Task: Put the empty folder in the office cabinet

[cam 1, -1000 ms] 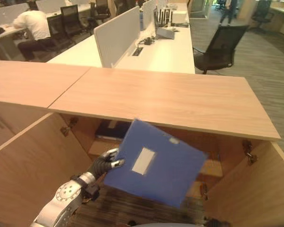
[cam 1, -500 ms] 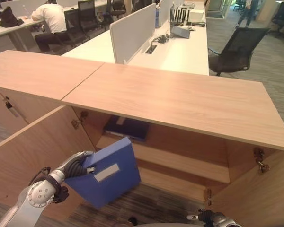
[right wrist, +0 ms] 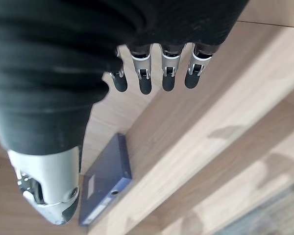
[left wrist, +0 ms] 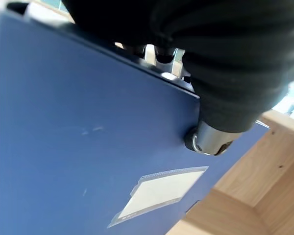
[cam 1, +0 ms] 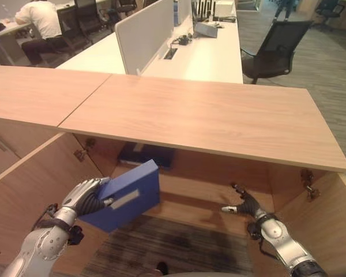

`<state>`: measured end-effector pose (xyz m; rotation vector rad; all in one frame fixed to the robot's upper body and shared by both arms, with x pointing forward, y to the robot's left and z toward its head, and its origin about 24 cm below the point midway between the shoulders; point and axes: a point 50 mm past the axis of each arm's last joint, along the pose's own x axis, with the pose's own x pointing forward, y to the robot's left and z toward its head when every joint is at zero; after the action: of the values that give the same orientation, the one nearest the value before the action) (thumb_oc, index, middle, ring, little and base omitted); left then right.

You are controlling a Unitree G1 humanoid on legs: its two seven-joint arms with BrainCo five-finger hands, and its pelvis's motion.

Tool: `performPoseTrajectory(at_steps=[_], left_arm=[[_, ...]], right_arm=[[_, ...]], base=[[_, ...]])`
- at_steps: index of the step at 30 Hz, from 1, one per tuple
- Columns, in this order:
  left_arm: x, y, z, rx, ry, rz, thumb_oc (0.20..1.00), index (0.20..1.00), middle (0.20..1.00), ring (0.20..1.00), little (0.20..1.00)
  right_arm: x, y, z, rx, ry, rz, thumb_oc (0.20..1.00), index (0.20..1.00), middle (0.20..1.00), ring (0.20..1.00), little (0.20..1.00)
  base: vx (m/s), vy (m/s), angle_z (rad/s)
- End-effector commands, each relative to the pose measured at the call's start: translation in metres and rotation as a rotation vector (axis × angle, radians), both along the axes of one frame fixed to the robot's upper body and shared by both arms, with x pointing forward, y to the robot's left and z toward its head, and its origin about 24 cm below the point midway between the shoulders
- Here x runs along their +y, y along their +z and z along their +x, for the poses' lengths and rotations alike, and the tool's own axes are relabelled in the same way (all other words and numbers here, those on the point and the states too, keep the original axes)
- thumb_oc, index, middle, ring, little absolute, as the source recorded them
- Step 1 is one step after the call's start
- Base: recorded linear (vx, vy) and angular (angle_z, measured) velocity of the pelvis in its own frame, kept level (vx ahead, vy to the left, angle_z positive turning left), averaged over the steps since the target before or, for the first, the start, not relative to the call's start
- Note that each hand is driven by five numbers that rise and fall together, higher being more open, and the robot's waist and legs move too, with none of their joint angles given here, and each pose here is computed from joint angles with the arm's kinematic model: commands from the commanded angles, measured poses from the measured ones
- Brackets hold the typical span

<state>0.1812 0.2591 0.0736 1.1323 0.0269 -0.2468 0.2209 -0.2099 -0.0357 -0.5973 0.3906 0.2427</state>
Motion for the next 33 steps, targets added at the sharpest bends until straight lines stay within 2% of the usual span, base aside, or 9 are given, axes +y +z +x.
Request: performPoseTrajectory(at_steps=[1,11,17,26,33], left_arm=[[-0.011,0.039,0.015,-0.216,-0.069,-0.040,0.200,0.200,0.200,0.200,0.200],[-0.027,0.062,0.020,-0.331,-0.135,-0.133,0.200,0.200,0.200,0.200,0.200],[-0.051,0.076,0.023,-0.344,-0.283,-0.214,0.200,0.200,0.200,0.200,0.200],[-0.066,0.084,0.024,-0.332,-0.384,-0.262,0.200,0.200,0.200,0.200,0.200],[-0.068,0.087,0.024,-0.334,-0.402,-0.265,0.200,0.200,0.200,0.200,0.200]], right_arm=[[0.022,0.026,0.029,-0.139,0.136,-0.011,1.000,1.000,1.000,1.000,1.000],[0.070,0.045,0.038,-0.195,0.373,0.034,1.000,1.000,1.000,1.000,1.000],[0.099,0.068,0.048,-0.285,0.450,0.118,1.000,1.000,1.000,1.000,1.000],[0.129,0.096,0.057,-0.405,0.524,0.175,1.000,1.000,1.000,1.000,1.000],[0.134,0.108,0.065,-0.468,0.529,0.145,1.000,1.000,1.000,1.000,1.000]], base=[[0.00,0.000,0.00],[0.00,-0.003,0.01],[0.00,-0.003,0.02],[0.00,0.000,0.00],[0.00,0.000,0.00]])
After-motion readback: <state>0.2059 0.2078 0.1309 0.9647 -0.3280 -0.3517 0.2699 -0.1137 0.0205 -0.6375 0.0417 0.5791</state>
